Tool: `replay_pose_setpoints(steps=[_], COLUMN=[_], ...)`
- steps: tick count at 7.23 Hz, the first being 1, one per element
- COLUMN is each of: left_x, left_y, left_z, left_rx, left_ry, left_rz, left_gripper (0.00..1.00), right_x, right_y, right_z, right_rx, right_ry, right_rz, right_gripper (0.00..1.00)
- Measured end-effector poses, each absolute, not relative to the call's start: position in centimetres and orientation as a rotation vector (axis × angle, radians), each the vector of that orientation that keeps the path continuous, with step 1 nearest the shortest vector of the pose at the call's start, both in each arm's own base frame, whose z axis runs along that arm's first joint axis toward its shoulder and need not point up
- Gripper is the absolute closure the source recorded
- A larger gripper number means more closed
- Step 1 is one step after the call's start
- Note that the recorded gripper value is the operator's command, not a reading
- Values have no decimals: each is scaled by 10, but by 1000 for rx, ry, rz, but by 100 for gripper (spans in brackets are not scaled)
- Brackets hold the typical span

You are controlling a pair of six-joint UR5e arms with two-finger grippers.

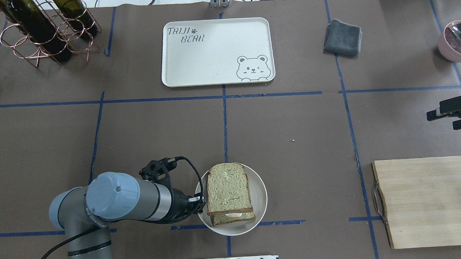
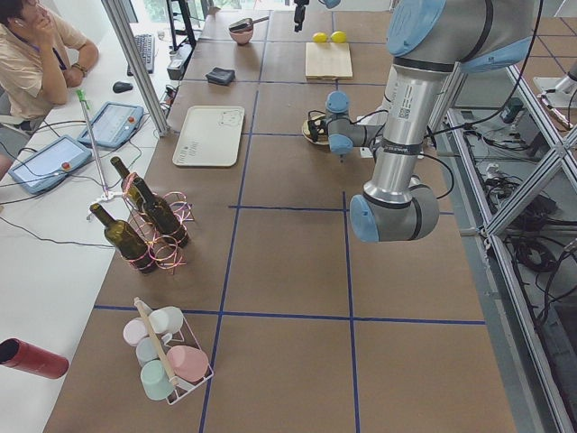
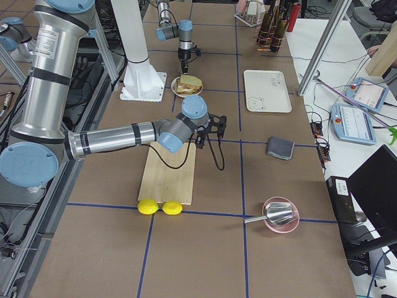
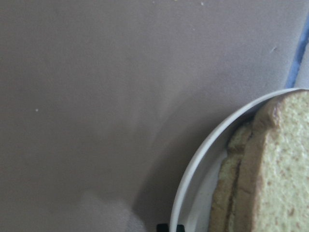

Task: Make sandwich and place on tray
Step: 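Lift the plate with the left gripper and carry it onto the white tray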

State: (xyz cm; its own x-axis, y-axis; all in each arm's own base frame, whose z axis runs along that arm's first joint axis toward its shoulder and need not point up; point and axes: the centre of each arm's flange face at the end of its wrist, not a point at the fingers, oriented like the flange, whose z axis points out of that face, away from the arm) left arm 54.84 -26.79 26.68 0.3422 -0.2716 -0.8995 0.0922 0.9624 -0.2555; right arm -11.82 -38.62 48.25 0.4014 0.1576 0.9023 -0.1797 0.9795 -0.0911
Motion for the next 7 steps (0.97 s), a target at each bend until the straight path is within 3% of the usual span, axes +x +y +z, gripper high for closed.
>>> replay_pose_setpoints(steps=[4,7], left_x=[522,526], left_y=[-315,-382], left_z=[226,189], left_rx=[-185,-164], left_ry=[1246,1190], left_rz=[-404,-542], left_gripper=[100,100], right_x=[-117,-115], right_y=[-383,-379], right_z=[484,486], right_rx=[20,16], right_ry=[-1136,-1133], right_rz=[215,217], right_gripper=[0,0])
